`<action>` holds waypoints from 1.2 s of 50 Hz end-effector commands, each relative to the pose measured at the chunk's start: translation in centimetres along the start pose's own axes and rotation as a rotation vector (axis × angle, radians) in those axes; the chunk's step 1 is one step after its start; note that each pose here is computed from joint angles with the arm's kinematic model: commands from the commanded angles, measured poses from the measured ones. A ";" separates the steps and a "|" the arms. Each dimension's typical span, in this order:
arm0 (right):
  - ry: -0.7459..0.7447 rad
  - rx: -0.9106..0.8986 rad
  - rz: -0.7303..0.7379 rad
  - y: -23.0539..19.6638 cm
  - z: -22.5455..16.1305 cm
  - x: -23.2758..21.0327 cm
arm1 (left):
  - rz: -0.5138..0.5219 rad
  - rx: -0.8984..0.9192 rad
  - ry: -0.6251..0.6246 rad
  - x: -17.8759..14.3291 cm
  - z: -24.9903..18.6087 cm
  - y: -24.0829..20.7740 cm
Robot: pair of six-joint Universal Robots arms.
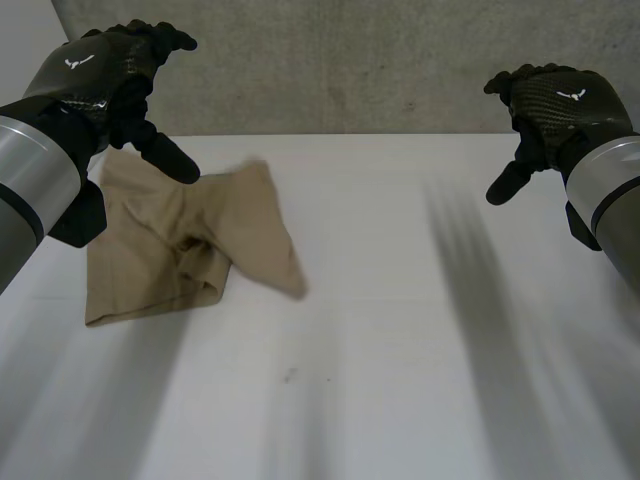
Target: Fold the shorts.
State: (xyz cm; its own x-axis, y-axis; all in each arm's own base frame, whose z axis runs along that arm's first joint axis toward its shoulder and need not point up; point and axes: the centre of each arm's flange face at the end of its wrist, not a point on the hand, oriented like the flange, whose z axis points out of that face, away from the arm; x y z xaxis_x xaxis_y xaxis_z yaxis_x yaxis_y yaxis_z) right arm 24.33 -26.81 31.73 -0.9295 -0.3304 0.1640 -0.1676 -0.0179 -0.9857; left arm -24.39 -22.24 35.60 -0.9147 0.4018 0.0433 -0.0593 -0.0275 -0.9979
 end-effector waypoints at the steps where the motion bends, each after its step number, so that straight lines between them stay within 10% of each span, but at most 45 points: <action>1: -0.009 -0.003 -0.001 0.1 0.0 -0.1 | 0.002 0.015 0.000 0.0 0.2 0.0; 14: -0.030 -0.013 -0.026 0.5 0.1 -0.5 | 0.067 -0.003 -0.005 -0.2 2.0 1.9; 24: -0.055 -0.027 -0.090 1.1 0.0 -0.8 | 0.302 -0.157 0.036 -0.1 6.0 9.7; 42: -0.082 -0.089 -0.097 3.3 0.8 -1.7 | 0.332 -0.154 0.188 1.9 13.7 22.5; 60: -0.071 -0.090 -0.147 3.4 1.4 -1.3 | 0.327 -0.089 0.221 2.8 10.9 15.2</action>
State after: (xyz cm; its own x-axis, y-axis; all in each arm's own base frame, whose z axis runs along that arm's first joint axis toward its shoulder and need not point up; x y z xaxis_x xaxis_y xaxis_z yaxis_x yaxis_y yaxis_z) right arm 25.47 -27.75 27.60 -0.8680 -0.4016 0.2919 -0.3304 0.0286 -0.9434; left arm -33.26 -34.18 15.80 -0.7675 0.5766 -0.2802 0.2839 -0.0862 -0.9550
